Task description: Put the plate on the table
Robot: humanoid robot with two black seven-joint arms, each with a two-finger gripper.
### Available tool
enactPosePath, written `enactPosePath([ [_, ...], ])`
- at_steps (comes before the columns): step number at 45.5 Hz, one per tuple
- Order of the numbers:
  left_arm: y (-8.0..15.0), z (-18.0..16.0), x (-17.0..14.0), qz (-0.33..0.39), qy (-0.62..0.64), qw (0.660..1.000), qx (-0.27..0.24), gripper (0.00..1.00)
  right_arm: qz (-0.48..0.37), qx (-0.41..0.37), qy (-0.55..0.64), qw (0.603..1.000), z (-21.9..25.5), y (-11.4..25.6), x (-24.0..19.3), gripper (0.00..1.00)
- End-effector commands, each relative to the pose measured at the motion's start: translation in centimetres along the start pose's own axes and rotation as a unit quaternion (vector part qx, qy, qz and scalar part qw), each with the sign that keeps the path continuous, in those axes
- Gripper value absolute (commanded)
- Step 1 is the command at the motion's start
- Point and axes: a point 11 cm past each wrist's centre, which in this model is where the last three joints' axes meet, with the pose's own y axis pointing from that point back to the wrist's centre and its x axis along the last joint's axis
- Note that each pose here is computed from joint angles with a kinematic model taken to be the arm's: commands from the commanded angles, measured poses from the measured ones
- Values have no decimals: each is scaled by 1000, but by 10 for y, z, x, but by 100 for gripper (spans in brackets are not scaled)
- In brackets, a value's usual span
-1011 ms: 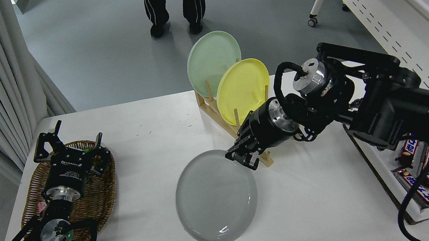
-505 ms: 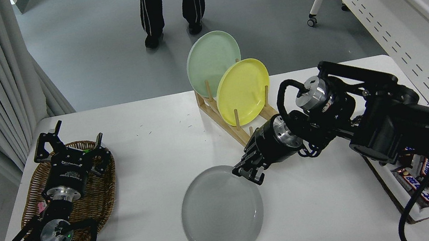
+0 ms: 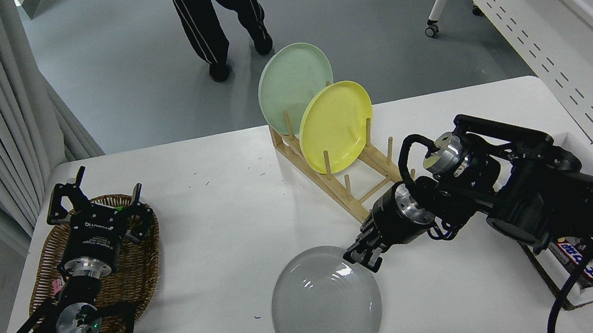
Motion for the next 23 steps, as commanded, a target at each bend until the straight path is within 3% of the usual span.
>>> enactPosePath([
  [1, 0, 0, 0, 0, 0, 1000, 0, 100, 13, 6, -11, 1000, -6, -4, 11, 0],
  [23, 0, 0, 0, 0, 0, 1000, 0, 100, 21, 14, -21, 999, -12, -7, 18, 0],
])
